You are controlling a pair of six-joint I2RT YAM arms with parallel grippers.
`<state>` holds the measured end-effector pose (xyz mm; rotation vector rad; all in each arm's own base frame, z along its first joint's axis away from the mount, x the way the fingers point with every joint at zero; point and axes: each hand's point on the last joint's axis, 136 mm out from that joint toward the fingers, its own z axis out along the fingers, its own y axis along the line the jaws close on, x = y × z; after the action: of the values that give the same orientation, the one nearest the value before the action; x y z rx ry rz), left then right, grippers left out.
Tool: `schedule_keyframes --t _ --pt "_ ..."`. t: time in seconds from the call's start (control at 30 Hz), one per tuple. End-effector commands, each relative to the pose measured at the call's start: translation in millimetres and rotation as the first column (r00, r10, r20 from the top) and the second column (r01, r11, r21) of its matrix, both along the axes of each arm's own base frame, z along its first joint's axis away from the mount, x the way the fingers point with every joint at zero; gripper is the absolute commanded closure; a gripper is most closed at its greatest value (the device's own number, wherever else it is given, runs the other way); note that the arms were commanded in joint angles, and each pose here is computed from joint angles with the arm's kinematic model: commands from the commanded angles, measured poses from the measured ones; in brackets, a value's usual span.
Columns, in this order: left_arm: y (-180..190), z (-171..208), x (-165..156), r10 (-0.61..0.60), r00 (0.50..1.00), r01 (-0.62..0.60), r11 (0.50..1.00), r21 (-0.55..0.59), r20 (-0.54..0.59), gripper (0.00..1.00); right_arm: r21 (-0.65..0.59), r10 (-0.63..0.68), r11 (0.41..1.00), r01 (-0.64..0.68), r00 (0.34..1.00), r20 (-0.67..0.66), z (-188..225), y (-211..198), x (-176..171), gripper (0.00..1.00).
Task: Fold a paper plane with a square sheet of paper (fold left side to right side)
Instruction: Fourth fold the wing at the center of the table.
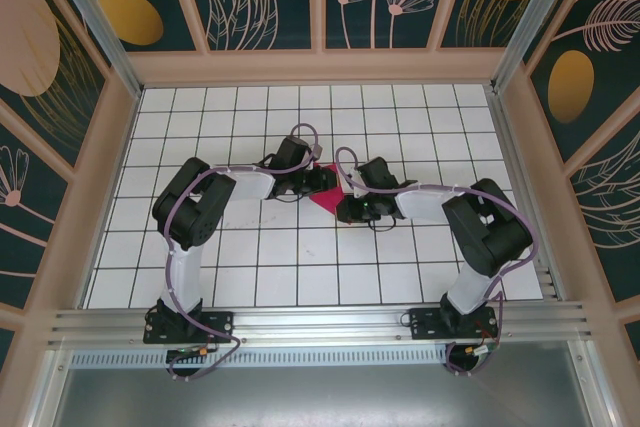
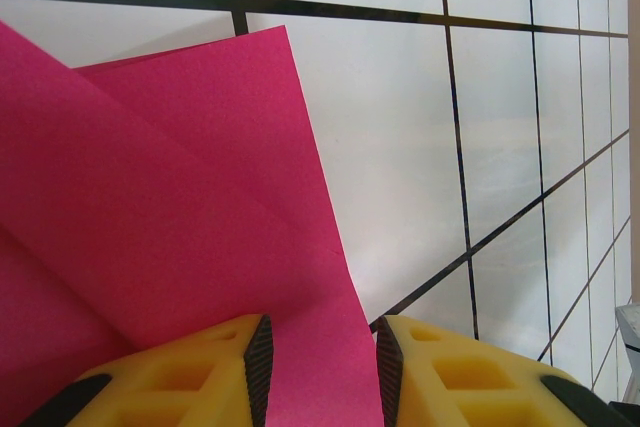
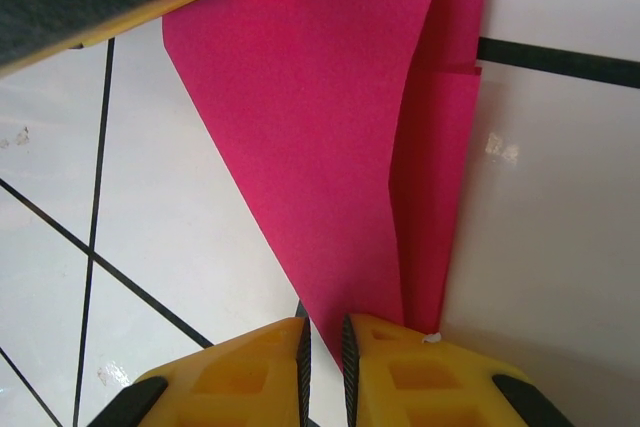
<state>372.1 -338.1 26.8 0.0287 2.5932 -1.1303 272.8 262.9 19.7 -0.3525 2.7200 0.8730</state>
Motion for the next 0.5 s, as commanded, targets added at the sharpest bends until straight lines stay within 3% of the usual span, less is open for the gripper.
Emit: schedule_keyframes --t 0.0,0.47 --pt "27 -43 -16 0.043 0.994 -0.028 0.99 0.14 -0.103 0.63 -0.041 -0.031 0.999 0.027 0.996 -0.083 -18 -17 -16 0.79" --pt "31 -38 3 0.05 0.997 -0.039 0.979 0.199 -0.053 0.62 -0.113 -0.081 0.992 0.057 0.972 -0.219 -47 -45 -54 0.84"
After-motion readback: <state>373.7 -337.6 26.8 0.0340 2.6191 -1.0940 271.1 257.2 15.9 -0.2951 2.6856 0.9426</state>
